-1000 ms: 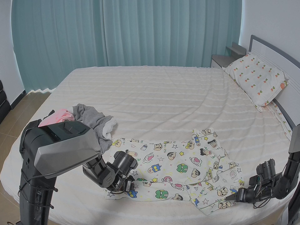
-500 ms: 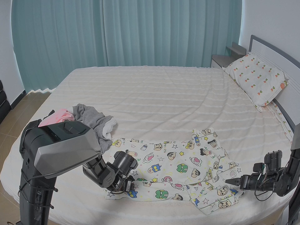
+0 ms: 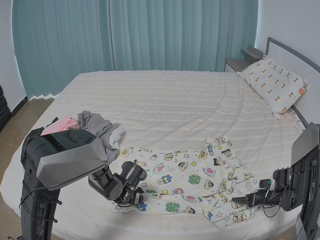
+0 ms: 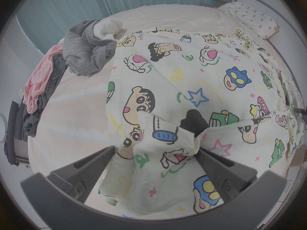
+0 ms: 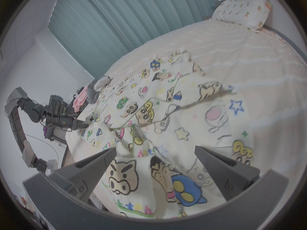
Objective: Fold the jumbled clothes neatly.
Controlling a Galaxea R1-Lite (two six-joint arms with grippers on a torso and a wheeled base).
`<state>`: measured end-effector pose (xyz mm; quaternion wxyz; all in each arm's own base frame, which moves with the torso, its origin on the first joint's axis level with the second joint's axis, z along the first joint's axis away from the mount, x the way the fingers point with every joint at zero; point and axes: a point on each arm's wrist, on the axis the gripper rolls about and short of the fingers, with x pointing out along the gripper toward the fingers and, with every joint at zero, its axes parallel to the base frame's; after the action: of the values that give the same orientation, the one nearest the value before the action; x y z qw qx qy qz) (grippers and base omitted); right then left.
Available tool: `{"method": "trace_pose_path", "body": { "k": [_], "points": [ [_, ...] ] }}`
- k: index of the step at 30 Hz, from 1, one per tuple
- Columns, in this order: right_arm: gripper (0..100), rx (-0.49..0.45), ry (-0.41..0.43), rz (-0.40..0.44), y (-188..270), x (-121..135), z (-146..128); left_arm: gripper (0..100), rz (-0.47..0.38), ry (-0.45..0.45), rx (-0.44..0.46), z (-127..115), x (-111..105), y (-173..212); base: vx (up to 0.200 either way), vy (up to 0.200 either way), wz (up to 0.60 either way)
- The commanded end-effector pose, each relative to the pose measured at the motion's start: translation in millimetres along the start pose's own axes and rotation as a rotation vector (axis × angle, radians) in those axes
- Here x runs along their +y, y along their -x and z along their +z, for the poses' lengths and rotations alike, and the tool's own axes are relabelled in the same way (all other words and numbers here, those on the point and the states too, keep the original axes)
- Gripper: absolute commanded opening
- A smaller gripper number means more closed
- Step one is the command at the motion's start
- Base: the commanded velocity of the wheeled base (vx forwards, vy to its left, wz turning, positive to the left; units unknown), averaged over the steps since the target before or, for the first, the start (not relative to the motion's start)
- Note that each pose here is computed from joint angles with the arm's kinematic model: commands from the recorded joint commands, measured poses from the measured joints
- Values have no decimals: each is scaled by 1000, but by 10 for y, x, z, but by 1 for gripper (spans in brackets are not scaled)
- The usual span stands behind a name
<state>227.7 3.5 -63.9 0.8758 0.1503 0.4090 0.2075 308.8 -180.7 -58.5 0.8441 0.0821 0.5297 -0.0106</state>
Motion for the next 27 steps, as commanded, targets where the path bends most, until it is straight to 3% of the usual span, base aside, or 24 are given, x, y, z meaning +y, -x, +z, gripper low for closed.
{"method": "trace_pose_path", "body": {
  "k": [1, 6, 7, 13, 21, 27],
  "points": [
    [100, 43, 6, 46, -94, 29, -73, 100, -1, -2, 0, -5, -11, 0, 0, 0, 0],
    [100, 42, 9, 76, -85, 48, -68, 100, -1, 1, 0, -5, -11, 0, 0, 0, 0],
    [0, 36, 8, 75, -80, 47, -65, 100, -1, 1, 0, -5, -11, 0, 0, 0, 0],
    [0, 11, -26, 91, -10, 26, -58, 100, -1, 1, 0, -5, -11, 0, 0, 0, 0],
    [0, 1, -89, 184, 194, 29, -58, 100, -1, 1, 0, -5, -11, 0, 0, 0, 0],
    [0, -24, -131, 169, 238, -26, -33, 100, -1, 1, 0, -5, -11, 0, 0, 0, 0]
  ]
}}
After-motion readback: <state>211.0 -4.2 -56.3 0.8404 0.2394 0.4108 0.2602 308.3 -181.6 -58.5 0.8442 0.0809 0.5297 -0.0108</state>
